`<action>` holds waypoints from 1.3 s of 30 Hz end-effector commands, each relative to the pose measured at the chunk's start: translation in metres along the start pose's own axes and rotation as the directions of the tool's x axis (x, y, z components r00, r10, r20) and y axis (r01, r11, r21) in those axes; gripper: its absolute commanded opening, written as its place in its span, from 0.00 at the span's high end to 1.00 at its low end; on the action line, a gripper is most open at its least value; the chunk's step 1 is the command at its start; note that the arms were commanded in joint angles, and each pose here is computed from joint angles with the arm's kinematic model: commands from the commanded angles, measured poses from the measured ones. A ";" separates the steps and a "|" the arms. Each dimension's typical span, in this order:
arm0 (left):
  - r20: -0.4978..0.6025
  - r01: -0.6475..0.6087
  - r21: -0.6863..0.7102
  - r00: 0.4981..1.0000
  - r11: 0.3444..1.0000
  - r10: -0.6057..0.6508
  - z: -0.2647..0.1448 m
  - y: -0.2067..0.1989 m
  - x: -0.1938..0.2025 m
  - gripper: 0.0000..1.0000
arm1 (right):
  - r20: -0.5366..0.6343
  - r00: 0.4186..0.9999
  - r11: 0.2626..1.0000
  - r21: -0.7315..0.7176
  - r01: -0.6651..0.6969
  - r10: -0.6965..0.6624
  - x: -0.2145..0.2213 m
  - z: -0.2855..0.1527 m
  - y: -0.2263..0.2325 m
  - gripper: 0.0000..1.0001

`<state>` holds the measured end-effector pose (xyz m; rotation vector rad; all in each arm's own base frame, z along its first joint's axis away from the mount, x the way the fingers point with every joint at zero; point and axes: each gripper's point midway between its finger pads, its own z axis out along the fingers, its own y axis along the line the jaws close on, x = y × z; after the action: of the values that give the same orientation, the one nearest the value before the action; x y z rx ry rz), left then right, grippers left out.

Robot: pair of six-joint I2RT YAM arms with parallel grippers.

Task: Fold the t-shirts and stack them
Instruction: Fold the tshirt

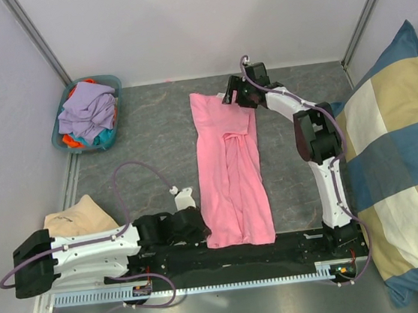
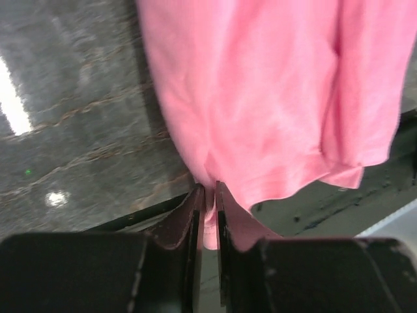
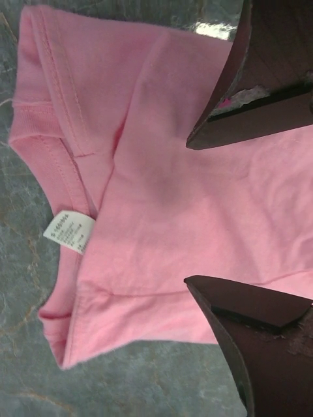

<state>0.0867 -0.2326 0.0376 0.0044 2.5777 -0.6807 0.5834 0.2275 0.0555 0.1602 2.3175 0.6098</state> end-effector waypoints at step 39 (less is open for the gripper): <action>0.081 -0.093 0.059 0.993 0.994 0.088 -0.030 -0.023 -0.016 0.57 | 0.044 0.999 0.986 0.163 -0.033 0.026 0.168 -0.303 -0.018 0.10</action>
<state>0.0797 -0.2310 0.0714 0.1329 2.5146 -0.6743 0.2974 0.1571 0.1493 0.1840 2.2731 0.4781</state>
